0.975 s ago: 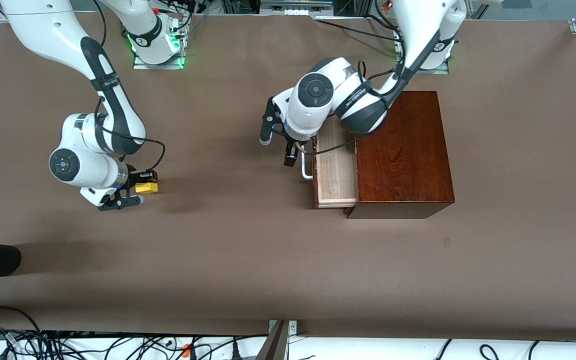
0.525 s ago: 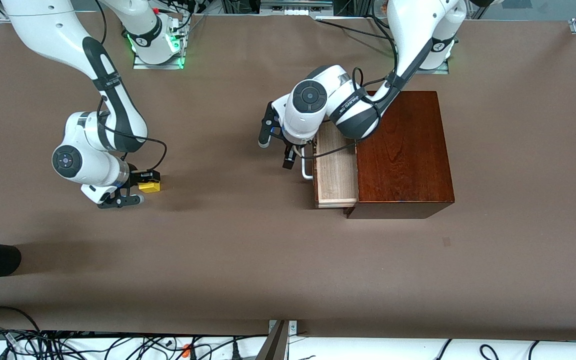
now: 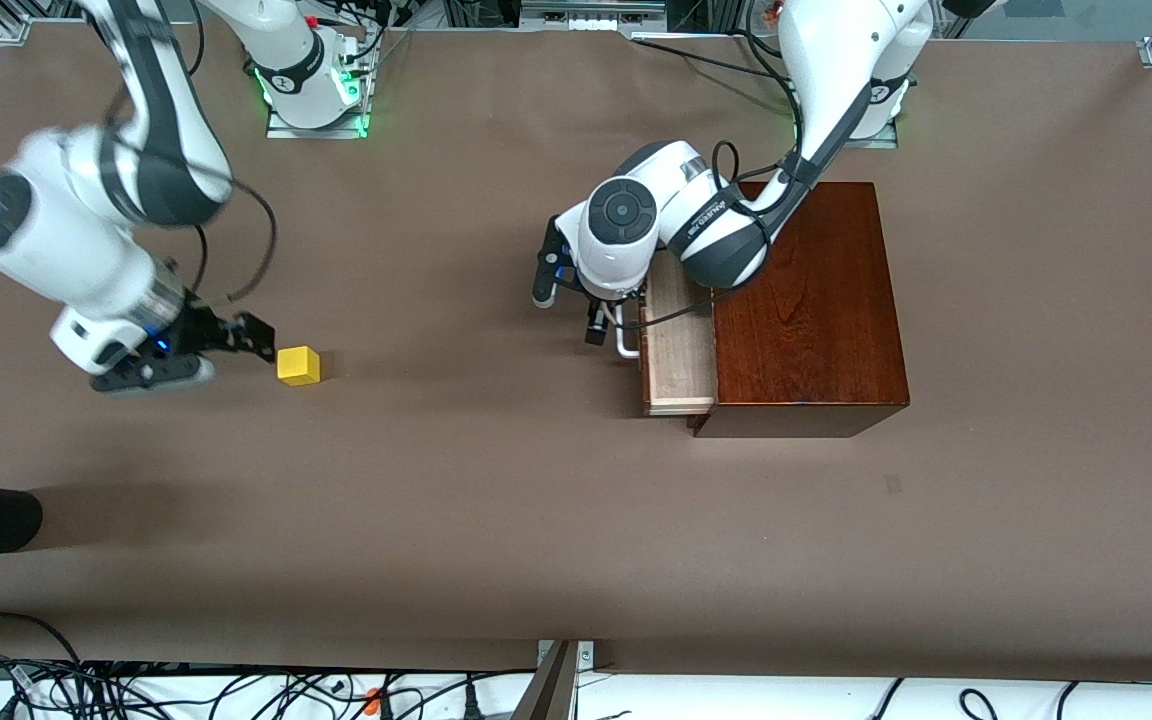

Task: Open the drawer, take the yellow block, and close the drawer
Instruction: 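Push the drawer shut with the left gripper while the right gripper withdraws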

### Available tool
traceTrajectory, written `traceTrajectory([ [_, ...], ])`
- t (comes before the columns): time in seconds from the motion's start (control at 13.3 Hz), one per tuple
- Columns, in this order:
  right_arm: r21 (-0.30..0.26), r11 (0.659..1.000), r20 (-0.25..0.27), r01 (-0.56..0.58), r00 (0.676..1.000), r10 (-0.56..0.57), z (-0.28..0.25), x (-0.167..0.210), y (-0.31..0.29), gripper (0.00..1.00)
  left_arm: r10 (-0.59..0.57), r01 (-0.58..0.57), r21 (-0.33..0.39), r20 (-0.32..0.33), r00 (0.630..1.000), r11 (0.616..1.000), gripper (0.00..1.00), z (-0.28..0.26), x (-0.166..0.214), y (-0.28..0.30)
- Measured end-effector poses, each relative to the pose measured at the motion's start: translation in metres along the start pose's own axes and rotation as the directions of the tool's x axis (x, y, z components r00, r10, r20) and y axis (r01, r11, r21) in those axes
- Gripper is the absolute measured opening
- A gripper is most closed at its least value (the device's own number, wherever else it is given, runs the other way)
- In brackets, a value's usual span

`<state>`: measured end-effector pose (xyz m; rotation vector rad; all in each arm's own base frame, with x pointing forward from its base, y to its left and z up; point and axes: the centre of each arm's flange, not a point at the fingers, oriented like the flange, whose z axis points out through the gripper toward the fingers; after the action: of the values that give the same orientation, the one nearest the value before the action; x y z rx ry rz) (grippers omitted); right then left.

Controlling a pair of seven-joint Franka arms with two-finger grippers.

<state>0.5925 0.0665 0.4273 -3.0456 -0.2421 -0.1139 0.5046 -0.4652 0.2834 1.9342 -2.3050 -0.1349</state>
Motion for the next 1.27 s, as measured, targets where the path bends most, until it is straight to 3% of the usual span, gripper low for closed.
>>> traceTrajectory([
  [0.22,0.019,1.0,0.043,0.016,0.999,-0.016,-0.095,-0.003,-0.015,1.0,-0.018,0.02,-0.025,0.073,0.997,0.999,1.0,-0.003,-0.023,-0.004],
  [0.38,0.024,1.0,0.074,0.013,0.997,-0.014,-0.131,-0.004,-0.016,1.0,-0.05,0.053,-0.026,0.108,0.993,0.998,1.0,-0.009,-0.046,-0.013],
  [0.75,0.013,0.999,0.106,-0.049,0.993,0.048,-0.141,-0.005,-0.005,1.0,-0.036,0.037,-0.001,0.167,0.985,0.999,1.0,-0.009,-0.057,-0.018],
  [1.05,-0.092,0.996,0.117,-0.023,0.993,0.034,-0.148,-0.004,0.0,1.0,-0.038,0.041,-0.011,0.189,0.981,0.999,1.0,-0.009,-0.062,-0.017],
  [1.27,-0.104,0.994,0.102,-0.023,0.994,0.034,-0.163,-0.001,0.001,1.0,-0.034,0.036,-0.009,0.193,0.981,0.999,1.0,-0.01,-0.06,-0.016],
])
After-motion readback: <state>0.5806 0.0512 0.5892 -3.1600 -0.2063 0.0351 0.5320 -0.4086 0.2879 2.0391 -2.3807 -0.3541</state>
